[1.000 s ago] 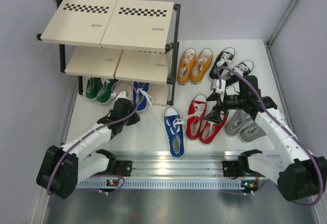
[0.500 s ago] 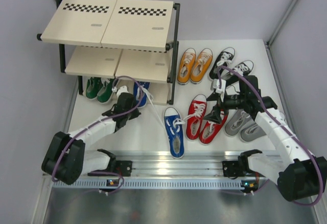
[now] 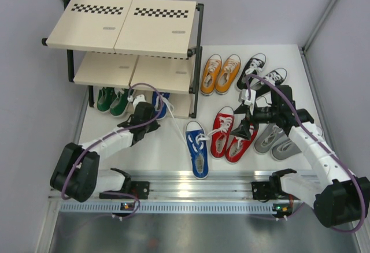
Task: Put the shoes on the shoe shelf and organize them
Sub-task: Adjust the shoe at the shoe shelf, then pick up the shoe at the center of the board, then place the shoe at the shoe shelf.
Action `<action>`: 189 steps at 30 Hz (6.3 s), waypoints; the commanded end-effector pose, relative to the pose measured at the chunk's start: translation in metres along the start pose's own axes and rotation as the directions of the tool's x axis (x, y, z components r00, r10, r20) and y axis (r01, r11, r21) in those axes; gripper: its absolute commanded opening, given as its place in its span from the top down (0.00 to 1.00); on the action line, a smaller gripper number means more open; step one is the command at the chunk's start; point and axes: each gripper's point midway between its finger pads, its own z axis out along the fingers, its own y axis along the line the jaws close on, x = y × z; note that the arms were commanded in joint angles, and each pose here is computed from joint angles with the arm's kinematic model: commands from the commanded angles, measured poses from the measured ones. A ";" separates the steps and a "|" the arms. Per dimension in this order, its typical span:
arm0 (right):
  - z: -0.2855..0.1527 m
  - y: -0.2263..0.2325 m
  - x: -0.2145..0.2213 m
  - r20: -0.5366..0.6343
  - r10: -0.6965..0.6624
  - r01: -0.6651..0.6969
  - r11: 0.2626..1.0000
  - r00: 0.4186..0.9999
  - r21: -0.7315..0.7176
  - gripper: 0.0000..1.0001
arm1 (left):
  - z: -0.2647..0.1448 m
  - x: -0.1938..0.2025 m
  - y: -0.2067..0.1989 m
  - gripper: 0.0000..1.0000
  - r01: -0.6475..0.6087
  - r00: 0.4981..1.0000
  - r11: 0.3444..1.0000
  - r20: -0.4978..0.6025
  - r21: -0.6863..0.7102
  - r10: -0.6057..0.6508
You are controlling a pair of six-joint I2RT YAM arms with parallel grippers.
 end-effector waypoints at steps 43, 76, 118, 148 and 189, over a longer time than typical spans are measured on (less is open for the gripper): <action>0.009 0.002 0.019 -0.088 -0.113 0.115 0.993 0.990 0.017 0.01 | -0.148 0.139 -0.147 0.32 -0.162 0.969 0.882 -0.097 0.442 0.226; 0.004 0.009 0.010 -0.050 -0.138 0.139 0.990 0.989 0.009 0.01 | -0.143 0.073 -0.121 1.00 -0.385 0.912 0.888 0.251 0.251 0.324; 0.006 0.008 0.016 -0.065 -0.148 0.148 0.989 0.987 0.000 0.00 | -0.055 -0.038 -0.141 1.00 -0.441 0.875 0.854 0.345 0.275 0.340; 0.006 0.009 0.018 -0.070 -0.150 0.150 0.989 0.986 -0.003 0.01 | -0.020 -0.080 -0.138 1.00 -0.297 0.884 0.946 0.411 0.130 0.221; 0.046 0.015 -0.033 -0.077 -0.495 0.475 0.859 0.865 -0.189 0.00 | -0.160 -0.077 -0.083 0.36 -0.353 0.906 0.894 0.340 0.276 0.253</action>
